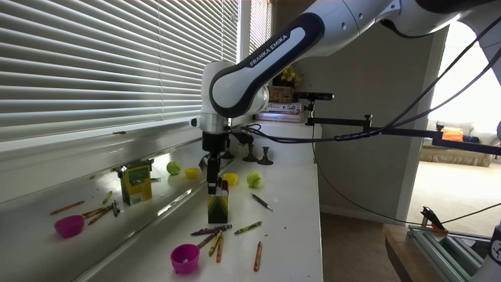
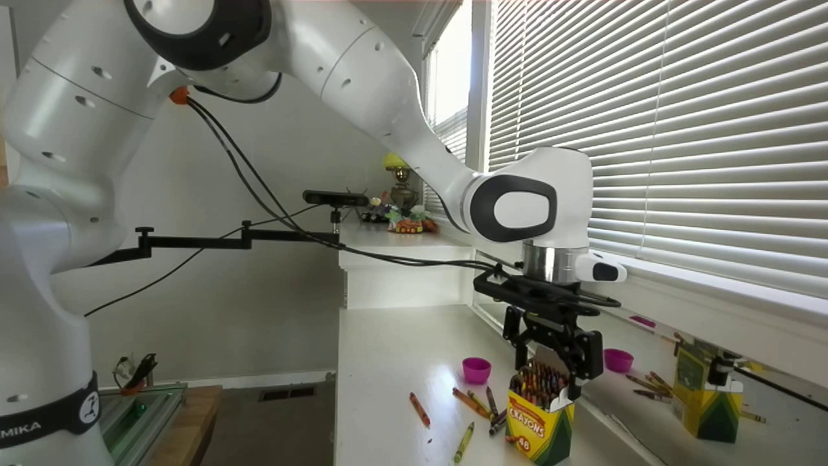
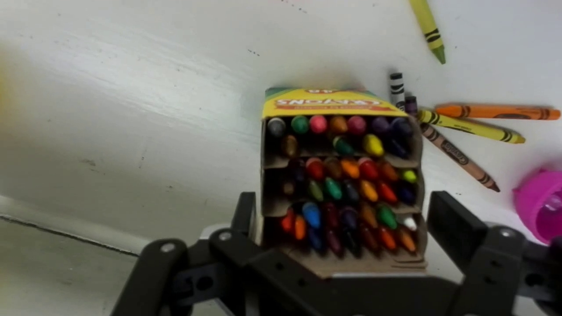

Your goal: Move the box of crayons slightly to the right

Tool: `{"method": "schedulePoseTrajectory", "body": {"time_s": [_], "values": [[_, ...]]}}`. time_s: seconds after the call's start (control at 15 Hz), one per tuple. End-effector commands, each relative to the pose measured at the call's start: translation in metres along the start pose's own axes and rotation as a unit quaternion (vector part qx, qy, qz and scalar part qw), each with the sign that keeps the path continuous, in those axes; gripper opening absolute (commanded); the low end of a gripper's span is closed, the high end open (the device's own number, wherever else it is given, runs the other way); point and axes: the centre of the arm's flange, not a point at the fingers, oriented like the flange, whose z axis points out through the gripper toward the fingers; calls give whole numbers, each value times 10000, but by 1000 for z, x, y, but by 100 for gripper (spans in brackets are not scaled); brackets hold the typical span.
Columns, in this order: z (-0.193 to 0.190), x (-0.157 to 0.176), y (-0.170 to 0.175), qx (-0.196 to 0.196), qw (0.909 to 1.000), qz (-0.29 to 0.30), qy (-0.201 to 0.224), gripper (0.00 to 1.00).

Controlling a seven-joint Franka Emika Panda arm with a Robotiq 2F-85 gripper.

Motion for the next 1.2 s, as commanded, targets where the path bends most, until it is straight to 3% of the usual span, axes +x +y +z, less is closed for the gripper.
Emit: {"method": "schedulePoseTrajectory", "body": {"time_s": [0.0, 0.13, 0.2, 0.33, 0.47, 0.8, 1.13], "values": [[6, -4, 1, 41, 9999, 131, 102, 100], [8, -5, 1, 46, 9999, 127, 92, 94], [8, -5, 1, 46, 9999, 127, 96, 74], [9, -5, 1, 47, 9999, 126, 90, 68], [8, -5, 2, 46, 9999, 122, 88, 53], [1, -5, 0, 55, 9999, 78, 115, 45], [-18, -10, -3, 15, 9998, 38, 194, 45]]}}
